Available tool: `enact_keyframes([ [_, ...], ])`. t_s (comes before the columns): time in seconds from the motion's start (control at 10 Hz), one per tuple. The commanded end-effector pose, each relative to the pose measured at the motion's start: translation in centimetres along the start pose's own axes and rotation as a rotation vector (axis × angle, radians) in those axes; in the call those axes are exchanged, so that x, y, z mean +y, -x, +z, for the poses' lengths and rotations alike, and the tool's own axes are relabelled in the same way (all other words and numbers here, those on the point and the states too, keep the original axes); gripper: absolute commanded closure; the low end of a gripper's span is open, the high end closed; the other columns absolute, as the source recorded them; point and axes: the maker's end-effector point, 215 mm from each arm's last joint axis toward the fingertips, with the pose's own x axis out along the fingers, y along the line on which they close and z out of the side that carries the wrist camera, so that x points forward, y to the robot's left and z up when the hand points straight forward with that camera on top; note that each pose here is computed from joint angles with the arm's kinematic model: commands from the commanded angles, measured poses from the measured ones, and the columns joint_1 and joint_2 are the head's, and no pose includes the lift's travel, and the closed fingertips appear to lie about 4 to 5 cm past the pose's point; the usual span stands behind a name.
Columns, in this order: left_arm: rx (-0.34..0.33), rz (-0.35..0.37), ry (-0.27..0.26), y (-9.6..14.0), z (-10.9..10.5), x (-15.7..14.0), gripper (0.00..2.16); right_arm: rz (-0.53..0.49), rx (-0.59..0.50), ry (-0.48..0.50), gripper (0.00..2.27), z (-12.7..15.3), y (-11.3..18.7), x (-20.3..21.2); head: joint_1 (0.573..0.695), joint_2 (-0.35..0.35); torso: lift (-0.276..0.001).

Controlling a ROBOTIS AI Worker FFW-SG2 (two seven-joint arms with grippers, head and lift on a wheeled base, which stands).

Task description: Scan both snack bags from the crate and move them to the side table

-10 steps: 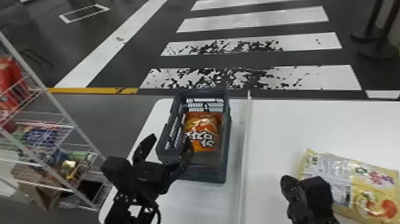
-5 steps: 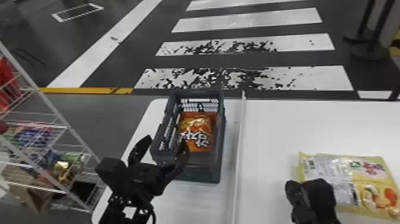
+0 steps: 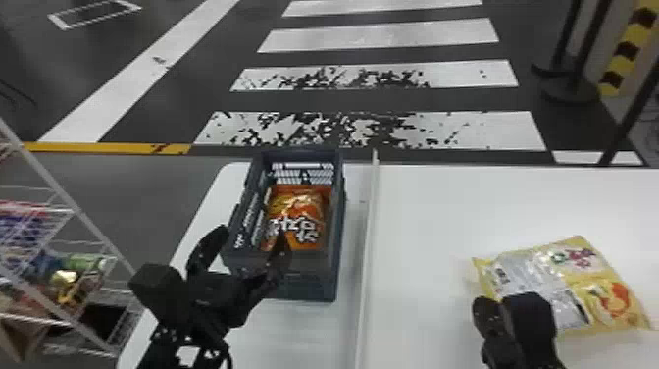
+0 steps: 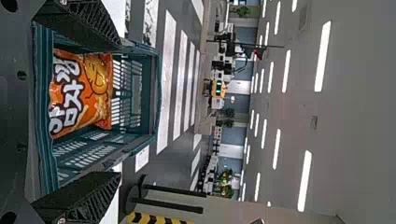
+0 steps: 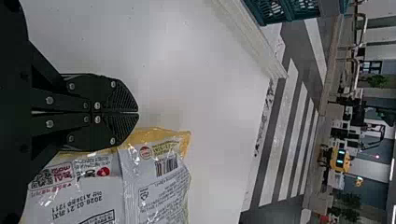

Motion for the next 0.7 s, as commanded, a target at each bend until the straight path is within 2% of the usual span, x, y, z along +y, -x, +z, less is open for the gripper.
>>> enact_keyframes([
  [0.0,0.000,0.001,0.001,0.0,0.0,0.0,0.04,-0.029,0.007,-0.009,2.25,-0.5,0.3,-1.8,0.695,0.165,-0.099],
  [0.6,0.005,-0.002,0.006,0.0,-0.3,-0.2,0.04,-0.110,0.043,-0.040,2.25,-2.5,1.7,-6.7,0.695,0.084,-0.099],
])
